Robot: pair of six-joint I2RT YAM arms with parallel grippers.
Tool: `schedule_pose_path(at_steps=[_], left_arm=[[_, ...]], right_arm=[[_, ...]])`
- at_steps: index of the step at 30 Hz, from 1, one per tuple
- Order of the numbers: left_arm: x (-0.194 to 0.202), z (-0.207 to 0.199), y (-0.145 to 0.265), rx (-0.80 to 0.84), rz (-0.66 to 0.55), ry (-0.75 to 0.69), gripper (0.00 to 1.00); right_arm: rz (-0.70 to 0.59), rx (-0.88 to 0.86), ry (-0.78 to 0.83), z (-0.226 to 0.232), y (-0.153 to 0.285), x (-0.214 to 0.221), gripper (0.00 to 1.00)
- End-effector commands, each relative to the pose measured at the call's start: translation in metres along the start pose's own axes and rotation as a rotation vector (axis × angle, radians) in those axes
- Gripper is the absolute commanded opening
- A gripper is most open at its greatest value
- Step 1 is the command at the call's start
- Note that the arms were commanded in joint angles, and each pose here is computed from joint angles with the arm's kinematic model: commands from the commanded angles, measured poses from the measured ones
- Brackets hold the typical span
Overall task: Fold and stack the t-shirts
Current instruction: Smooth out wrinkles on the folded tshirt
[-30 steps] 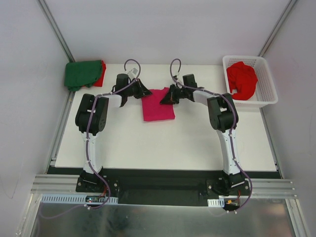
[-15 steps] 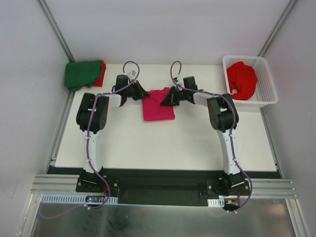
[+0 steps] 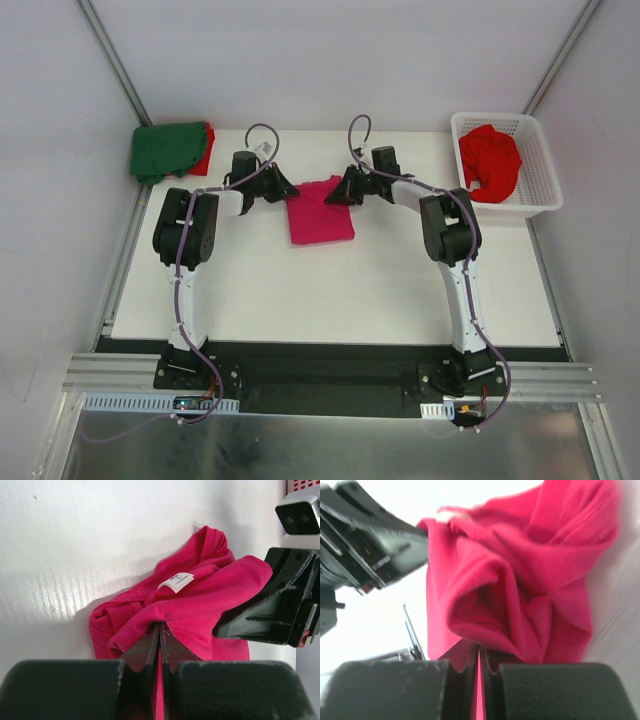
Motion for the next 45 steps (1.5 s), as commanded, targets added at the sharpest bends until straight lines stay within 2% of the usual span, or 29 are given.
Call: schedule_pose_path(at_steps=[1, 15, 22, 45], left_arm=[[-0.006, 0.004, 0.004, -0.015, -0.022, -0.033, 0.00], [-0.002, 0.006, 0.003, -0.013, -0.010, -0.025, 0.00], [0.000, 0.007, 0.004, -0.015, -0.006, -0.024, 0.00], [0.004, 0.006, 0.008, -0.013, -0.003, -0.022, 0.00]], right_arm=[[-0.084, -0.015, -0.042, 0.003, 0.000, -0.031, 0.01], [-0.210, -0.092, -0.138, 0.001, -0.006, -0.067, 0.01], [-0.255, -0.172, -0.108, 0.026, 0.001, -0.085, 0.01], [-0.266, -0.170, -0.157, 0.007, 0.000, -0.092, 0.01]])
Point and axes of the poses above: each gripper's point midway between its finger pads, its own y axis back along the fingers, its own z axis along the line the jaws close on, x = y × z, the point moved 1 cm from there along y, back along the fingers, and after that the axes turned 4 degrees about y, right-handed, at the moved point
